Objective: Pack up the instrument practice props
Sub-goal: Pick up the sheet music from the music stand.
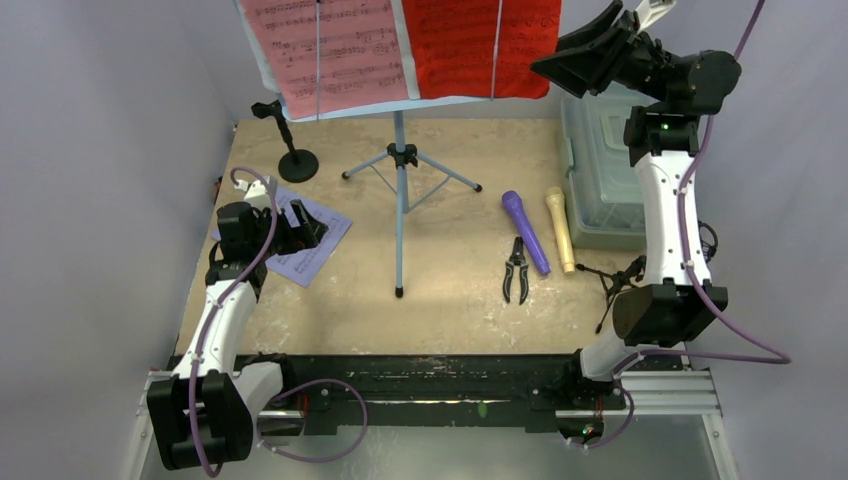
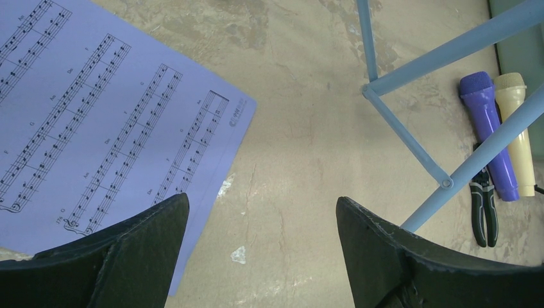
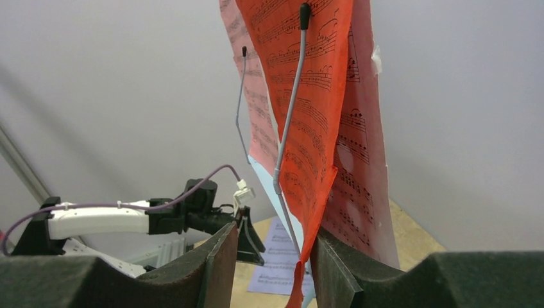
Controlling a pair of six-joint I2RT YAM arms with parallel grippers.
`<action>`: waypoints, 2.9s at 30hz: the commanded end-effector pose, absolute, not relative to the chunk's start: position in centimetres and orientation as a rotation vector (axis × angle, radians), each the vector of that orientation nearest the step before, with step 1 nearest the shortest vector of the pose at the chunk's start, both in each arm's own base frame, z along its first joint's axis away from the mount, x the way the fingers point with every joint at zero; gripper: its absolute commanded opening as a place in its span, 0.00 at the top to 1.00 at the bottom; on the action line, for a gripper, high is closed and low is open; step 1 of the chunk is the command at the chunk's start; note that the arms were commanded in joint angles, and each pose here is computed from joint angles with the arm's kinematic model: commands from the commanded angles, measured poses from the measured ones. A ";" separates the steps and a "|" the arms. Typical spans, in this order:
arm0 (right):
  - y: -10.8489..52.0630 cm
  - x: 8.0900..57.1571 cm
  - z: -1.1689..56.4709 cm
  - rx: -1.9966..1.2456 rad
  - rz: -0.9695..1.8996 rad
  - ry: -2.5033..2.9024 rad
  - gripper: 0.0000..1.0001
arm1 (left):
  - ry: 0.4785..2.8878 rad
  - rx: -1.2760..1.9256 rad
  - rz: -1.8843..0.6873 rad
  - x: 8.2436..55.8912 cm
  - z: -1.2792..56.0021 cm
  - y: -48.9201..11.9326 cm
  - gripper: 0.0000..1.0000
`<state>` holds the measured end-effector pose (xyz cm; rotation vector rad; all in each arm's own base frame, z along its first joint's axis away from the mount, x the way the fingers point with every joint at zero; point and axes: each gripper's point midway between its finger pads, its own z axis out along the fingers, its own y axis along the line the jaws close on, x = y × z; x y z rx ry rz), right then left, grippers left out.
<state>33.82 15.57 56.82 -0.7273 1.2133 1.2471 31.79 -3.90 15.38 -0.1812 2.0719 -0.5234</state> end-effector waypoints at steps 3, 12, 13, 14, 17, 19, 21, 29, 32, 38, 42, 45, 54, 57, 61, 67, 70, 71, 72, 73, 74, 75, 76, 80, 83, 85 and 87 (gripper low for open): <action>16.1 33.8 58.8 -0.649 1.175 1.218 0.53 | 2.017 -0.138 -0.514 32.8 17.1 -3.9 0.16; 15.4 34.9 60.2 -0.619 1.054 1.203 0.97 | 2.021 -0.138 -0.510 32.7 17.0 -3.9 0.16; 15.2 34.9 60.3 -0.618 1.033 1.203 1.00 | 2.020 -0.138 -0.510 32.7 17.0 -3.9 0.16; 15.0 34.9 60.6 -0.618 1.006 1.200 1.00 | 2.019 -0.137 -0.509 32.7 17.1 -3.9 0.16; 13.4 34.4 62.1 -0.608 0.931 1.173 1.00 | 2.018 -0.137 -0.506 32.7 17.1 -3.8 0.16; 11.9 33.9 63.4 -0.598 0.893 1.149 1.00 | 2.016 -0.135 -0.507 32.7 17.2 -3.8 0.16; 10.4 33.1 64.7 -0.595 0.862 1.117 1.00 | 2.014 -0.135 -0.506 32.7 17.2 -3.8 0.16; 7.6 31.5 65.9 -0.595 0.809 1.095 1.00 | 2.008 -0.132 -0.508 32.6 17.4 -3.9 0.16; 7.1 30.7 66.8 -0.602 0.759 1.079 1.00 | 2.006 -0.131 -0.507 32.6 17.5 -3.9 0.16; 5.3 28.5 68.6 -0.603 0.671 1.044 1.00 | 2.005 -0.131 -0.510 32.5 17.5 -3.9 0.16; 5.2 27.2 68.7 -0.627 0.674 1.035 1.00 | 2.002 -0.127 -0.512 32.6 17.6 -4.0 0.16; 5.6 26.5 68.2 -0.663 0.673 1.047 1.00 | 2.000 -0.121 -0.519 32.6 17.7 -4.1 0.16; 8.3 21.7 66.7 -0.888 0.555 1.058 1.00 | 1.962 -0.059 -0.605 32.4 18.6 -5.5 0.16; 8.5 20.6 66.8 -0.922 0.502 1.060 1.00 | 1.944 -0.028 -0.638 32.3 19.1 -6.2 0.16; 8.6 19.6 67.1 -0.937 0.434 1.059 1.00 | 1.924 0.008 -0.666 32.1 19.6 -6.9 0.16; 8.9 18.2 67.1 -0.974 0.351 1.073 1.00 | 1.888 0.069 -0.701 31.7 20.5 -8.0 0.16; 9.6 17.2 65.8 -1.010 0.357 1.096 1.00 | 1.822 0.154 -0.751 31.3 22.0 -9.4 0.16; 9.8 16.9 65.1 -1.018 0.363 1.105 1.00 | 1.798 0.189 -0.773 30.9 22.5 -10.1 0.16; 9.9 16.8 64.5 -1.012 0.381 1.113 1.00 | 1.769 0.228 -0.794 30.5 23.1 -10.9 0.14; 10.1 16.5 63.8 -1.006 0.398 1.120 1.00 | 1.737 0.267 -0.810 30.0 23.7 -11.6 0.13; 9.8 16.9 62.4 -0.983 0.439 1.146 1.00 | 1.707 0.302 -0.821 29.5 24.3 -12.3 0.12; 10.2 16.4 61.5 -0.986 0.442 1.146 1.00 | 1.674 0.351 -0.845 28.7 24.9 -13.4 0.12; 10.1 16.4 60.3 -0.973 0.459 1.165 1.00 | 1.647 0.385 -0.864 28.0 25.3 -14.2 0.10; 9.3 17.8 54.8 -0.858 0.608 1.286 1.00 | 1.510 0.477 -0.857 25.6 27.2 -16.4 0.08; 9.9 18.0 50.6 -0.811 0.765 1.333 1.00 | 1.408 0.535 -0.852 23.8 29.0 -17.9 0.06; 10.5 18.3 47.9 -0.779 0.881 1.361 1.00 | 1.368 0.562 -0.850 23.1 29.9 -18.8 0.06; 10.8 19.1 45.2 -0.738 0.990 1.391 1.00 | 1.338 0.586 -0.836 22.7 30.5 -19.4 0.06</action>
